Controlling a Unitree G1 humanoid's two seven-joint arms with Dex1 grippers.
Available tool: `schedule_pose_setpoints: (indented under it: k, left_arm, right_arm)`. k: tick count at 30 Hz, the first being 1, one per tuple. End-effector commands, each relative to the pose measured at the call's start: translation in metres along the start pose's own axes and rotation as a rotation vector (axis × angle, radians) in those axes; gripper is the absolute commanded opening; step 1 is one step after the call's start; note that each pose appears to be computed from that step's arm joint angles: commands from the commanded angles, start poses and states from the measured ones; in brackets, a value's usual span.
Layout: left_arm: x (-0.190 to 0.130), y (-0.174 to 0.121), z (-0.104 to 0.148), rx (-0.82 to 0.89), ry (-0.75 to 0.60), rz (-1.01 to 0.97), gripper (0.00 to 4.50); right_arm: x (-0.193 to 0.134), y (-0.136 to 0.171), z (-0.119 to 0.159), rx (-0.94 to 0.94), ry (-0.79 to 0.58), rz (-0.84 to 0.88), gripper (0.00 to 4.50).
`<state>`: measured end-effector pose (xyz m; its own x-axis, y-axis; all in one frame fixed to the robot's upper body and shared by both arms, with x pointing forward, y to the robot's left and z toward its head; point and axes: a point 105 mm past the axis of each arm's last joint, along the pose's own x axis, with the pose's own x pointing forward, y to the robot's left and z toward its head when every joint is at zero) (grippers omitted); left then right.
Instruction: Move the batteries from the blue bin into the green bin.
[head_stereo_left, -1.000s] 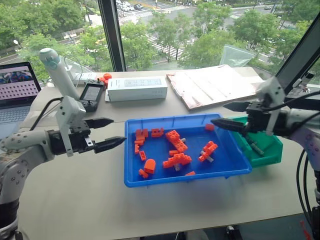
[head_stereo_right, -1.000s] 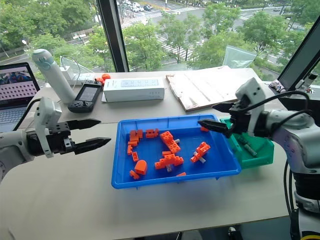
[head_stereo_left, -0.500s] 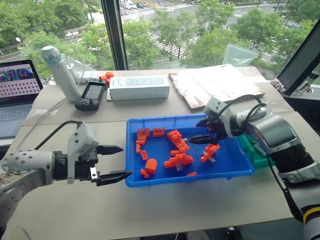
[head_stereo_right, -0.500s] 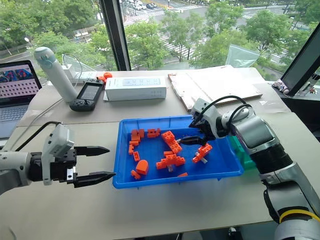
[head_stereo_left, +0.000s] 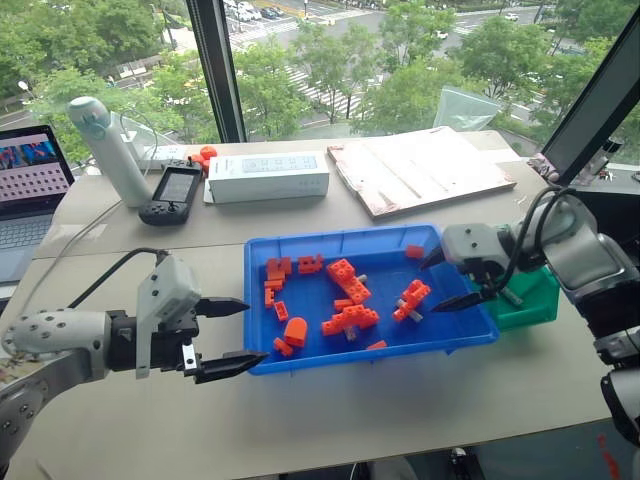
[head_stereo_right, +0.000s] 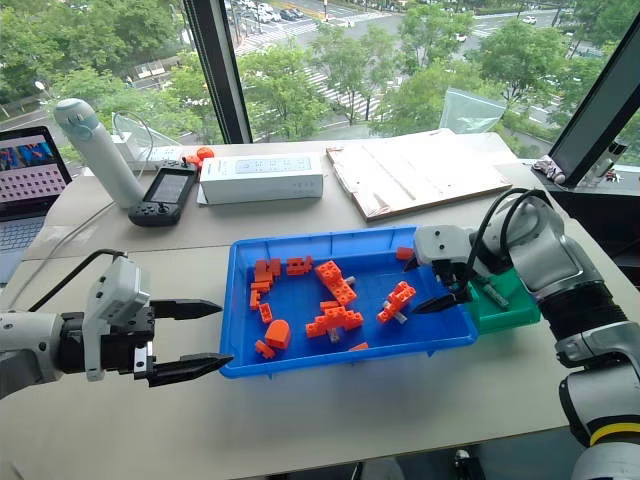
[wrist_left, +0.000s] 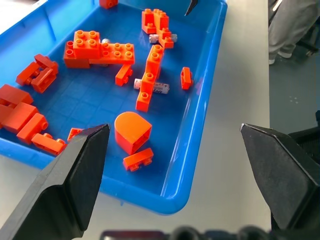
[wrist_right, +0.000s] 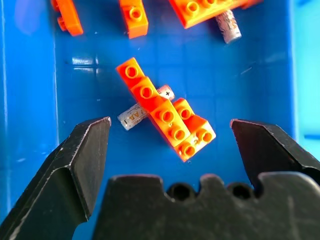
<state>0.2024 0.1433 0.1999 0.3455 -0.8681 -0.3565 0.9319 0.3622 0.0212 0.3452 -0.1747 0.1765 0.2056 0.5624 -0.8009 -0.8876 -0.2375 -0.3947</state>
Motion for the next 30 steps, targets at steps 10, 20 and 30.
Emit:
schedule_pose_setpoints:
  k: [10, 20, 30]
  left_arm:
    - [0.006, -0.010, 0.010, 0.054, -0.022, -0.045, 4.50]
    - [0.007, -0.004, 0.010, 0.078, -0.011, -0.034, 4.50]
    - [0.008, -0.004, 0.011, 0.082, -0.012, -0.031, 4.50]
  right_arm:
    - [0.007, -0.004, -0.006, -0.135, 0.060, 0.051, 2.84]
    - [-0.015, -0.036, -0.001, -0.033, -0.001, -0.099, 0.44]
    - [-0.022, -0.072, -0.015, 0.083, 0.072, -0.329, 1.45]
